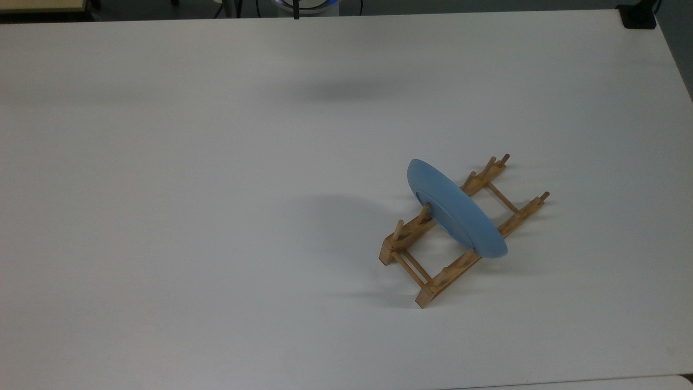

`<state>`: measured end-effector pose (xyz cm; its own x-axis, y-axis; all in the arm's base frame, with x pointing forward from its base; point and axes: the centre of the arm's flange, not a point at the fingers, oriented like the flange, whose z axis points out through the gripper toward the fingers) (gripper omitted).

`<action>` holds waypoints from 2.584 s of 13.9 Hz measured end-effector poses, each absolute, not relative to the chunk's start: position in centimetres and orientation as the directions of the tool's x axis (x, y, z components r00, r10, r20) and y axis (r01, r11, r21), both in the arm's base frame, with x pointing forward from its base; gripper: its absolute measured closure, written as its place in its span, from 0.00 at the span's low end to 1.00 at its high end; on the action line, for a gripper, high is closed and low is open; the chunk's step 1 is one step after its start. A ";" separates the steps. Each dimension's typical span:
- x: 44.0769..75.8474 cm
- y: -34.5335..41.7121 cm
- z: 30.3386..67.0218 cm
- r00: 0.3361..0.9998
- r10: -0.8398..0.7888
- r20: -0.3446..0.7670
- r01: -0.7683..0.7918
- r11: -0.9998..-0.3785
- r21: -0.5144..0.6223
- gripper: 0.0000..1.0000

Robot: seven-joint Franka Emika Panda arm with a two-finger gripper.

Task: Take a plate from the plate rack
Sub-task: 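Move the gripper down toward the blue plate in the wooden rack, then lower the open gripper onto the plate rim and close it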

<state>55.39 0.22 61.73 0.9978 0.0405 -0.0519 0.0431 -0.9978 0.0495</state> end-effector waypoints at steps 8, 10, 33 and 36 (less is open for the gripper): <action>55.4 0.3 61.7 0.998 0.042 -0.051 0.045 -0.998 0.049 0.00; 55.6 1.9 61.9 0.997 0.073 -0.030 0.075 -0.996 0.050 0.00; 63.3 27.4 48.2 0.899 0.116 0.423 -0.035 -0.943 0.332 0.48; 63.4 27.4 48.2 0.898 0.114 0.425 -0.037 -0.943 0.331 0.59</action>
<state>63.38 27.39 48.21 0.8981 0.1138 0.4247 -0.0370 -0.9430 0.3308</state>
